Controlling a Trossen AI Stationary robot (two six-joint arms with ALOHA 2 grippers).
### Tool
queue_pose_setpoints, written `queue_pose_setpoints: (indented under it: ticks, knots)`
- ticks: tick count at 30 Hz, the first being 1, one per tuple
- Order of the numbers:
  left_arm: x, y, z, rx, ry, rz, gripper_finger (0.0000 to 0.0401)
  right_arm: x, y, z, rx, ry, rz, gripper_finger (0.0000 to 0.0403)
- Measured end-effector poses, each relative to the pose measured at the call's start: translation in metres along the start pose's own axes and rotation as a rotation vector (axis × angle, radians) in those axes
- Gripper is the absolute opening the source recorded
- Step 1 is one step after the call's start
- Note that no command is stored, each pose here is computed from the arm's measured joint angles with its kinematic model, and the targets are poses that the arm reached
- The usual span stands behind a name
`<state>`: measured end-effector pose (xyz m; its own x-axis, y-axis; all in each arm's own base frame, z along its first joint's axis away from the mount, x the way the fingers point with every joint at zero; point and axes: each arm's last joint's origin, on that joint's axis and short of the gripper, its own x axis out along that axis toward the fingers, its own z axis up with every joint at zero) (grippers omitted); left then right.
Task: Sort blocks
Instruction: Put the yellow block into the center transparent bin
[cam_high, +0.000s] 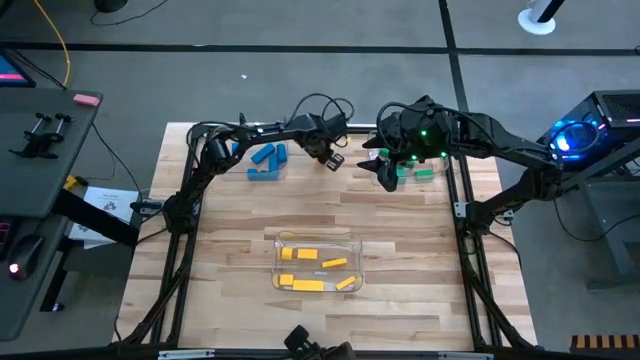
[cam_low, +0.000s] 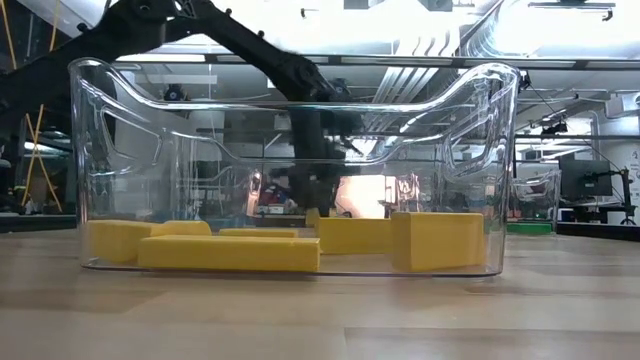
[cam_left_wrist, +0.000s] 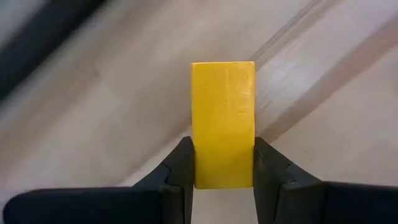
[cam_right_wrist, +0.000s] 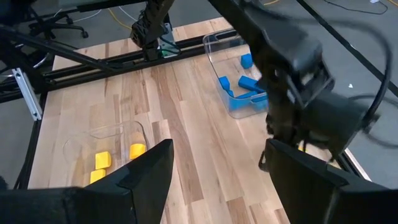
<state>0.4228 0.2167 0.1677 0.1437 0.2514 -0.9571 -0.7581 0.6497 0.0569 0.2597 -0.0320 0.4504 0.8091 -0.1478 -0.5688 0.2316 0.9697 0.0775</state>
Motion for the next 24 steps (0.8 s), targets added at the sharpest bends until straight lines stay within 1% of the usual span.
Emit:
queue_pose_setpoints:
  ticks: [4, 7, 9, 11, 14, 17, 20, 24]
  knots:
    - [-0.050, 0.006, 0.009, 0.148, -0.109, -0.001, 0.0077, 0.000, 0.000, 0.000, 0.000, -0.001, 0.000, 0.0252]
    - [-0.090, 0.006, 0.002, 0.285, -0.166, -0.025, 0.0077, 0.000, 0.000, 0.000, 0.000, -0.002, -0.001, 0.0252]
    - [-0.119, 0.000, -0.009, 0.377, -0.204, -0.090, 0.0077, 0.000, 0.000, 0.000, 0.000, -0.002, -0.001, 0.0252]
    - [-0.150, -0.009, -0.026, 0.453, -0.259, -0.187, 0.0077, 0.000, 0.000, 0.000, 0.000, -0.002, -0.001, 0.0252]
    - [-0.183, -0.026, -0.061, 0.591, -0.321, -0.325, 0.0077, 0.000, 0.000, 0.000, 0.000, -0.002, -0.001, 0.0252]
    - [-0.194, -0.047, -0.107, 0.711, -0.335, -0.421, 0.0077, 0.000, 0.000, 0.000, 0.000, -0.002, -0.001, 0.0252]
    - [-0.192, -0.064, -0.160, 0.811, -0.323, -0.490, 0.0077, 0.000, 0.000, 0.000, 0.000, 0.000, -0.001, 0.0252]
    - [-0.170, -0.082, -0.228, 0.881, -0.284, -0.568, 0.0077, 0.000, 0.000, 0.000, 0.000, 0.004, -0.002, 0.0252]
